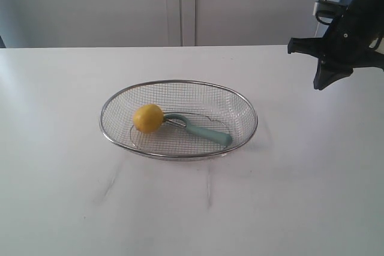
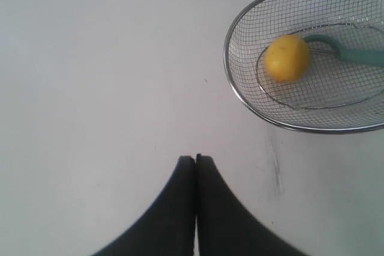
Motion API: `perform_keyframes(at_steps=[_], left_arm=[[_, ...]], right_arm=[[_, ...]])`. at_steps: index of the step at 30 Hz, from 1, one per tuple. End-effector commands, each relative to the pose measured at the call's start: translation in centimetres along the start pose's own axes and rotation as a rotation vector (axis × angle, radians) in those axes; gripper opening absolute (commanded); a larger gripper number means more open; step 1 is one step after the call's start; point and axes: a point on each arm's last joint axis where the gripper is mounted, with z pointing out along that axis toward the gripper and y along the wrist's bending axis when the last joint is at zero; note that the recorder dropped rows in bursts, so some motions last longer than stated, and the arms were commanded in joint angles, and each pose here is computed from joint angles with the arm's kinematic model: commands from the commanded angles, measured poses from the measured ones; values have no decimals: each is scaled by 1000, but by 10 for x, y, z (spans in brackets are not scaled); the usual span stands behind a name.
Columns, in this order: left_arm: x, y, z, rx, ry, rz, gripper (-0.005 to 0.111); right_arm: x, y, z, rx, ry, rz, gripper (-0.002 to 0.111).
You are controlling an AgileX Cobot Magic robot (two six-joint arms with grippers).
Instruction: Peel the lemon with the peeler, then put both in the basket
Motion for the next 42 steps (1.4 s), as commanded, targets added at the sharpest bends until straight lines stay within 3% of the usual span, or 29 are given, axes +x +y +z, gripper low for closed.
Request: perform_keyframes(at_steps=[1,11,21,29,34,39,42], left_arm=[[18,-2,-6,-6,-53,-6,0],[80,-6,3,-4,-71,-41,0],[152,2,5,-99,-54,-146,0],[186,0,-1,-174,-178,-186,0],[221,-4,3,-238,-269,-212,0],[252,-6,20,-302,-357,-159,0],[258,-4,25,-339,-419,-130,0]], right_arm=[[0,-1,-6,-3,-16,7,0],[0,-1,-6,-3,-16,7,0],[0,-1,-6,-4,-19,7,0],[0,-1,-6,-4,-19,7,0],[-2,0,-6,-6,-34,7,0],[-5,0,-6,-10,-67,7,0],[-5,0,-6,-10,-67,7,0]])
